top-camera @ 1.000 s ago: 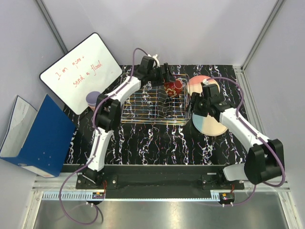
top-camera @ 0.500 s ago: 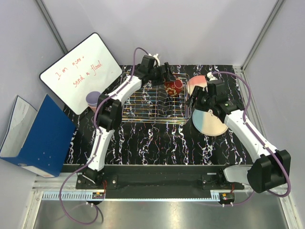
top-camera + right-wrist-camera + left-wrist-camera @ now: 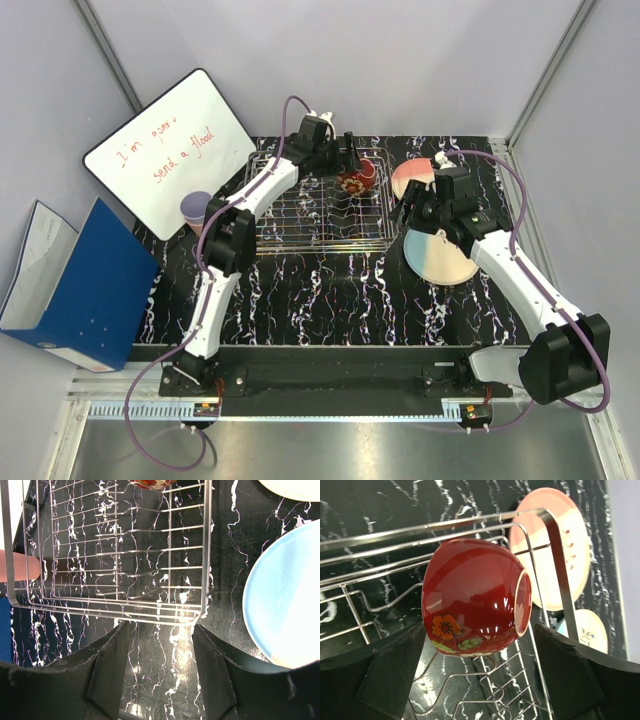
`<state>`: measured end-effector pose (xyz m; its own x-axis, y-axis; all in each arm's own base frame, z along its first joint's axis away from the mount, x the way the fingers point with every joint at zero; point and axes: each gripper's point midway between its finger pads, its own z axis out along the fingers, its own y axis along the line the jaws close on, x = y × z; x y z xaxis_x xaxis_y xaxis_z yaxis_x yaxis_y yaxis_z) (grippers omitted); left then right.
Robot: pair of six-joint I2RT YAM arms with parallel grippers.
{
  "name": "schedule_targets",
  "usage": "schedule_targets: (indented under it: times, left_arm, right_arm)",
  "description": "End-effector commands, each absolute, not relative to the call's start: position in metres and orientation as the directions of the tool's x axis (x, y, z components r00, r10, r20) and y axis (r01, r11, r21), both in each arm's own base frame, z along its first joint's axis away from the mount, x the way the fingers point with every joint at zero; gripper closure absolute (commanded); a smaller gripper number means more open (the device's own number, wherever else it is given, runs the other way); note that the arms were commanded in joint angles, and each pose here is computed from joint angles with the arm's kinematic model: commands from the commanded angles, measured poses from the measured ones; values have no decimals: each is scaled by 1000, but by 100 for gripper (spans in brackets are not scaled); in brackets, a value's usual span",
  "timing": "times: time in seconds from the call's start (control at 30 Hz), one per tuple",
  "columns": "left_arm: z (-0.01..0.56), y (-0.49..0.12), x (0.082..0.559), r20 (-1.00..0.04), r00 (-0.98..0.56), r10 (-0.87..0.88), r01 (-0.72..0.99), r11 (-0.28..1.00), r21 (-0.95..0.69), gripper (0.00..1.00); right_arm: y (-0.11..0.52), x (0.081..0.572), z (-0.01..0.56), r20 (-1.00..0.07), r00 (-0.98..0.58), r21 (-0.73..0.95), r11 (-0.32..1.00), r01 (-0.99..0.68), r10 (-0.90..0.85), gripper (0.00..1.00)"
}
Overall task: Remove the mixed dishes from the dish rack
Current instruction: Pick up the bowl from the dish rack.
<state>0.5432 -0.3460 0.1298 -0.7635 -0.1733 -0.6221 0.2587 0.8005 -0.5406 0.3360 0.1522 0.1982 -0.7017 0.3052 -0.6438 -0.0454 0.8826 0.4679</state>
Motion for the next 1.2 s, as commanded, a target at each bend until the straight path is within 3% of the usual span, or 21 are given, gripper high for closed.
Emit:
schedule_targets:
  times: [0.0,0.3,0.53,0.87,1.17]
  left_arm:
    - [138,-305,550,-662,-732,-164,184,887,-423,1]
    - [131,-315,549,-650,-747,-139,225,868,-443,1]
    - [144,-353,534,-621,-766,-165,348,706,-617,1]
    - [177,-380,529,-636,-749,-186,459,547,-700,1]
    - [205,-370,530,-694,-694,-191,486,587,-648,1]
  right_arm:
    - [160,338,209,-662,-678,496,865,-78,319,39]
    - [161,338,204,-654,-686,501,862,-76,319,39]
    - [163,335,195,-638,-701,507,859,-73,317,39]
    - [165,334,187,-630,-711,510,857,-74,313,39]
    - [165,336,184,-627,-711,516,854,-70,320,39]
